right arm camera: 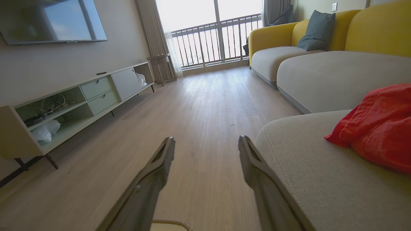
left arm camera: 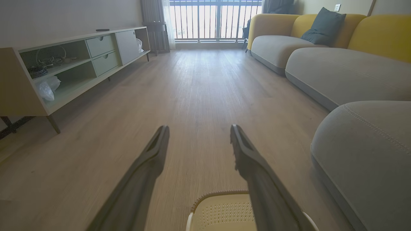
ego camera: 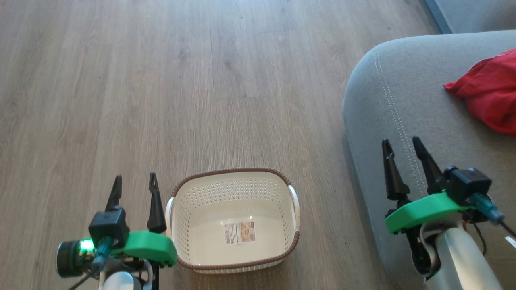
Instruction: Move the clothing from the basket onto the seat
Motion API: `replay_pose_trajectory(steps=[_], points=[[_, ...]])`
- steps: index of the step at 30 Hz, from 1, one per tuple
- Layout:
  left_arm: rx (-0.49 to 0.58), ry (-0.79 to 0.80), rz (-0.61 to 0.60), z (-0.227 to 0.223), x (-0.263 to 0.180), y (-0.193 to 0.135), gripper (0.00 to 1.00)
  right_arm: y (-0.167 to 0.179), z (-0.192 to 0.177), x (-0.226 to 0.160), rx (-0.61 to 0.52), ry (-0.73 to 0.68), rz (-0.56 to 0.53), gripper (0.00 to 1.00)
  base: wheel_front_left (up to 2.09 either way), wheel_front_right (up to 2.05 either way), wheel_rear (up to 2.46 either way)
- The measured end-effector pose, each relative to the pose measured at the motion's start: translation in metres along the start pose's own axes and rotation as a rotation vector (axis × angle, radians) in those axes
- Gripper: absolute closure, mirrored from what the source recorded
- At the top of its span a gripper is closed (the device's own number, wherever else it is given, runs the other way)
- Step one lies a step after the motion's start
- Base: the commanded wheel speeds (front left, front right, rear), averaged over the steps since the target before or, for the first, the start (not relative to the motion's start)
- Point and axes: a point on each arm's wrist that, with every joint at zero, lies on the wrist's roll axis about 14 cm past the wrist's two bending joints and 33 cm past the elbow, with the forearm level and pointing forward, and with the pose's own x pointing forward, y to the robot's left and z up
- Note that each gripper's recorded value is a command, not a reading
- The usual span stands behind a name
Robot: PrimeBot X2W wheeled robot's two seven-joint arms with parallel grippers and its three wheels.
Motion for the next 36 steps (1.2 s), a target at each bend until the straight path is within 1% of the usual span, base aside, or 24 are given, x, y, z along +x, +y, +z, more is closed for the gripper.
replay_pose_trajectory(steps=[2,5,10,33,36], points=[[0.007,0.028,0.008,-0.009,-0.004,0.003,0.00,0.003,-0.004,-0.002,-0.029,0.013,0.011,0.00,0.00,0.00,0.00],[0.010,0.050,0.008,-0.016,-0.008,0.005,0.00,0.004,-0.008,-0.005,-0.014,0.020,0.003,0.00,0.00,0.00,0.00],[-0.032,0.093,-0.026,-0.027,-0.013,0.003,0.00,0.006,-0.014,-0.010,-0.037,0.041,0.011,0.00,0.00,0.00,0.00],[-0.106,0.103,-0.062,-0.030,-0.010,0.001,0.00,0.010,-0.017,-0.009,-0.072,0.049,0.026,0.00,0.00,0.00,0.00],[-0.142,0.103,-0.056,-0.029,-0.010,0.003,0.00,0.010,-0.016,-0.010,-0.072,0.047,0.026,0.00,0.00,0.00,0.00]])
